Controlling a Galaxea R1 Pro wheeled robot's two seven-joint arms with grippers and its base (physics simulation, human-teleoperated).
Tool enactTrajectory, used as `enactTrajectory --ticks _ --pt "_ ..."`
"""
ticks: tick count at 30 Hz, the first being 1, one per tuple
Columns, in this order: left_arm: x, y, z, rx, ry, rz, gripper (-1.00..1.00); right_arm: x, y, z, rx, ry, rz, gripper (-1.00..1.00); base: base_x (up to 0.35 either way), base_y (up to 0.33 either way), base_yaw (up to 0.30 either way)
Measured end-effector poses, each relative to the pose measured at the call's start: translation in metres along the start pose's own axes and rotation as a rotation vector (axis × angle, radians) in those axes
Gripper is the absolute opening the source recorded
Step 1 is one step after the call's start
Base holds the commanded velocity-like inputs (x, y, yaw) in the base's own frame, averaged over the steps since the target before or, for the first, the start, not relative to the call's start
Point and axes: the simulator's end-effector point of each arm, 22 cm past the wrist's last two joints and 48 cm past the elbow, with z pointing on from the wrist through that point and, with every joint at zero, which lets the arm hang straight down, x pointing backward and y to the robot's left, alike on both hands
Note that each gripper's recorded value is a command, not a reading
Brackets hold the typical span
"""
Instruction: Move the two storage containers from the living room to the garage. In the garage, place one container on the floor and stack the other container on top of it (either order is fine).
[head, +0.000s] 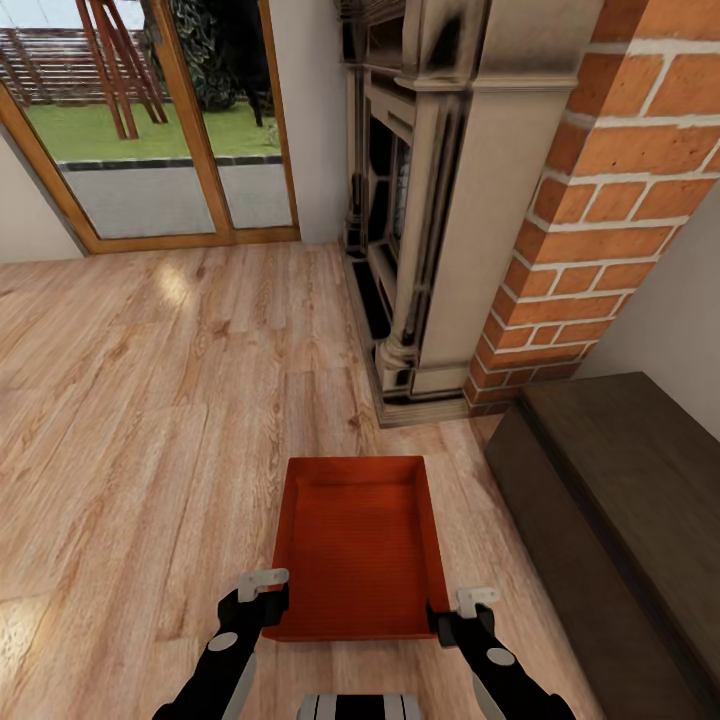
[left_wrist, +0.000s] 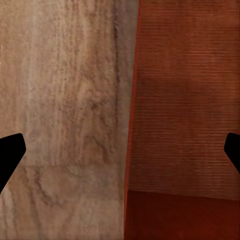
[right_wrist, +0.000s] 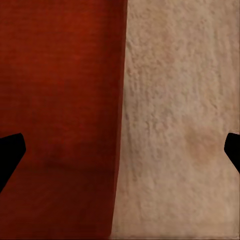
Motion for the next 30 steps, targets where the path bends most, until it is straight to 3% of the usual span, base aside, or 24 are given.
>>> enactTrajectory --ticks 30 --pt "0.0023 0.0007 0.0000 -0.001 0.010 0.000 1.00 0.0044 0.0007 0.0000 -0.002 0.020 -0.002 1.00 0.000 0.000 0.000"
